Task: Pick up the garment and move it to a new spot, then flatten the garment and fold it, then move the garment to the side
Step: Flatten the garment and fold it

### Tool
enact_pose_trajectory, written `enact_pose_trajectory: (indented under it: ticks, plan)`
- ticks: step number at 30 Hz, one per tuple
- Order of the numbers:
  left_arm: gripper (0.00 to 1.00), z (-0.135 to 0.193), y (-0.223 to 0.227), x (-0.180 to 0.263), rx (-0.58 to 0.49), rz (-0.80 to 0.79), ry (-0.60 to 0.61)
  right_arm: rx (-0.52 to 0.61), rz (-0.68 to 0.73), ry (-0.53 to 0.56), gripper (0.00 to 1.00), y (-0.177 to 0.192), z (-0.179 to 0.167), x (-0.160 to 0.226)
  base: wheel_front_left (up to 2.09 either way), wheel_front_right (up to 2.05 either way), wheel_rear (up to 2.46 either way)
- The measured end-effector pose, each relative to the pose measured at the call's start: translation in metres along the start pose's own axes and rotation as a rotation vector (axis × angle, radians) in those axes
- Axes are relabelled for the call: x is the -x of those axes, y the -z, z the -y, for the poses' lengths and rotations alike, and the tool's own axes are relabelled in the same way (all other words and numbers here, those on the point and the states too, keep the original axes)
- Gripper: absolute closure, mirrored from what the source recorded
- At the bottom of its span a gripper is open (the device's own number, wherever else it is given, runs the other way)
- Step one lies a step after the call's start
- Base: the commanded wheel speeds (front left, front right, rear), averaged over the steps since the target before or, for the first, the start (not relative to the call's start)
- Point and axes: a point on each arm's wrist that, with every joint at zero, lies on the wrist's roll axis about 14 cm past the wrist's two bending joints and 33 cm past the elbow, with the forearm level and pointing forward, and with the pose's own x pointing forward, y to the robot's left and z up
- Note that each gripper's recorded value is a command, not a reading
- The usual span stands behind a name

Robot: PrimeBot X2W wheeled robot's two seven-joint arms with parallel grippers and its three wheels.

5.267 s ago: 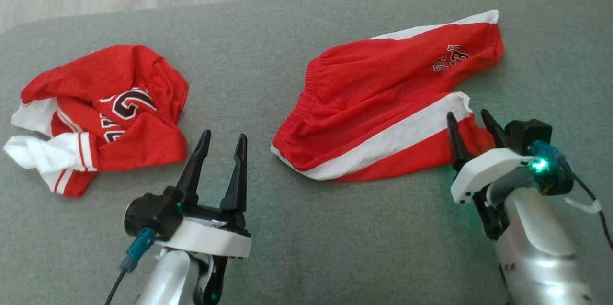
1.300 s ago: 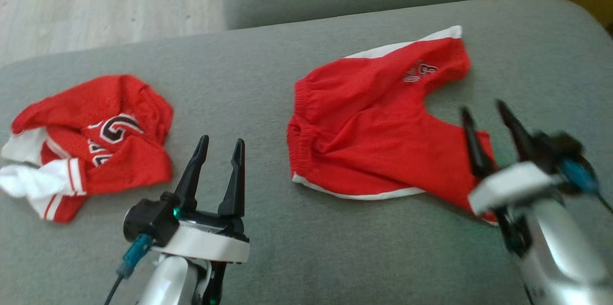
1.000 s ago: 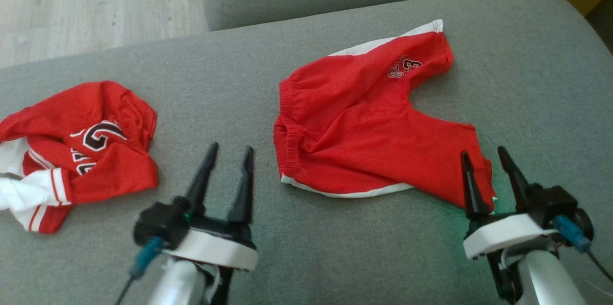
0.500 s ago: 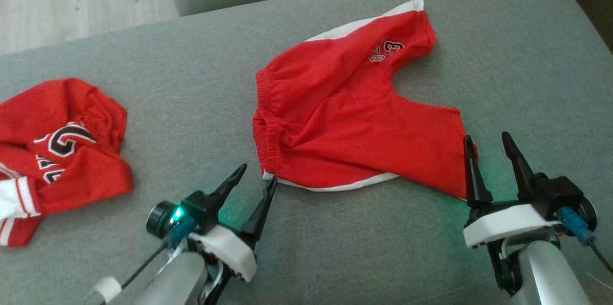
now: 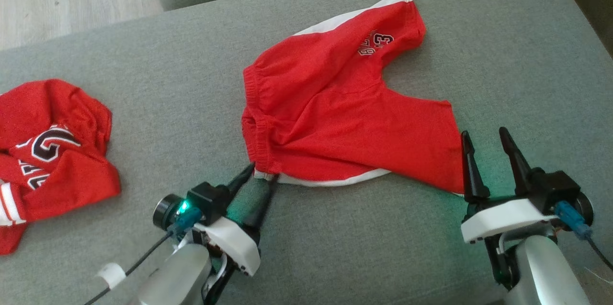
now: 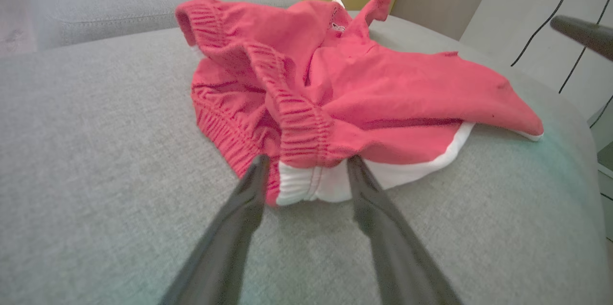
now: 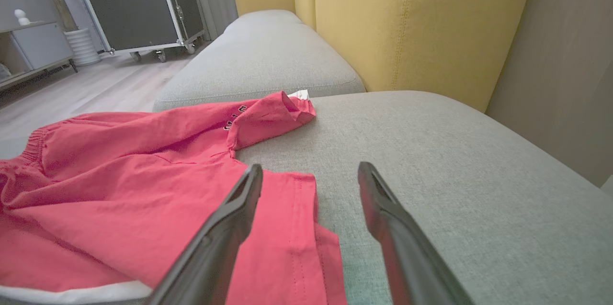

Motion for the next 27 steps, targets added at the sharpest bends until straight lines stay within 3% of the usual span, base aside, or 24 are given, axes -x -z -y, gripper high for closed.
enact_pose_trajectory:
  ticks: [1, 10, 20, 27]
  plan:
    - [1.0, 0.0, -0.002, 0.0, 0.0, 0.007, 0.001, 0.003, -0.006, 0.0, 0.0, 0.002, 0.0, 0.001, 0.0, 0.0, 0.0]
    - [1.0, -0.002, -0.05, -0.003, -0.028, 0.156, -0.001, 0.063, -0.078, -0.003, 0.0, 0.015, 0.002, 0.008, 0.0, 0.0, 0.0]
    - [1.0, -0.004, -0.063, 0.006, -0.034, 0.217, -0.041, 0.171, -0.326, -0.064, 0.0, 0.065, -0.005, 0.035, 0.0, 0.0, 0.0]
    - [1.0, -0.009, -0.063, 0.009, -0.034, 0.224, -0.063, 0.209, -0.415, -0.112, 0.0, 0.08, -0.013, 0.037, 0.0, 0.0, 0.0]
